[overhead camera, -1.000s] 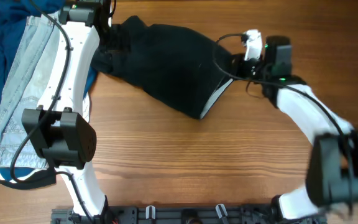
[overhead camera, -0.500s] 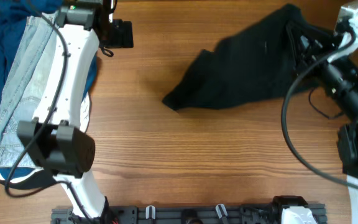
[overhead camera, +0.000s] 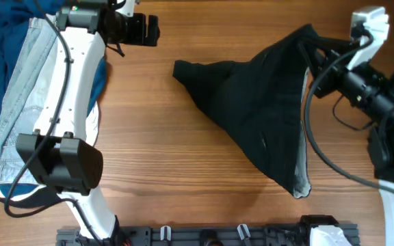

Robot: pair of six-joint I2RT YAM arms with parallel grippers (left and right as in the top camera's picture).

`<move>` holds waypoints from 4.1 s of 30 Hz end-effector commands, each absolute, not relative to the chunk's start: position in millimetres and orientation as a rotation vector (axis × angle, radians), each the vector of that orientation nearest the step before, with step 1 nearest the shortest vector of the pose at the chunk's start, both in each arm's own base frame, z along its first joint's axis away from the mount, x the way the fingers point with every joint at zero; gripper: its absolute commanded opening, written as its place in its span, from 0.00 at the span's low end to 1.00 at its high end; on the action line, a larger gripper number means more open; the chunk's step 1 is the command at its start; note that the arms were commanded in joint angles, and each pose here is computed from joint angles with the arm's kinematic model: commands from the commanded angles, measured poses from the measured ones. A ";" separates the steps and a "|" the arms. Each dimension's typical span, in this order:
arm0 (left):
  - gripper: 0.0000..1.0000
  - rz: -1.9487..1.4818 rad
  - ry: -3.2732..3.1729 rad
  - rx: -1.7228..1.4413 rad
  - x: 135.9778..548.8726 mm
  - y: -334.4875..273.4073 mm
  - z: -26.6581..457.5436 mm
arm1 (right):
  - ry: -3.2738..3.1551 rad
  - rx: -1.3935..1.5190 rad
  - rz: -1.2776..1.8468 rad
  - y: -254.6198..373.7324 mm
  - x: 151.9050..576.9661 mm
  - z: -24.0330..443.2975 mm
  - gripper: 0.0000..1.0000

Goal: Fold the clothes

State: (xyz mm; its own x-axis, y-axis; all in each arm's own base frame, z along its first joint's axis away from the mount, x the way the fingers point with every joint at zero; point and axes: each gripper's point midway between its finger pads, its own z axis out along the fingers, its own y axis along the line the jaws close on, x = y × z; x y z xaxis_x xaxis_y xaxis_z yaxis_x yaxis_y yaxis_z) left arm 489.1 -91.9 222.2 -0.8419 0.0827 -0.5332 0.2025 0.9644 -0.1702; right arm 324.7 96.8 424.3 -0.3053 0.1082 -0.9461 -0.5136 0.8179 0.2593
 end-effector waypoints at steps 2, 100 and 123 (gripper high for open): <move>1.00 -0.362 2.576 0.218 484.6 -90.7 223.7 | 1.766 -0.355 0.741 127.9 350.9 424.5 0.04; 0.04 -0.595 2.948 -0.629 365.0 -50.9 15.8 | 2.809 -0.385 0.757 130.1 307.6 66.4 0.77; 0.04 -0.553 2.197 -0.293 439.8 -37.0 343.8 | 2.269 -0.293 0.463 86.4 320.8 312.3 0.04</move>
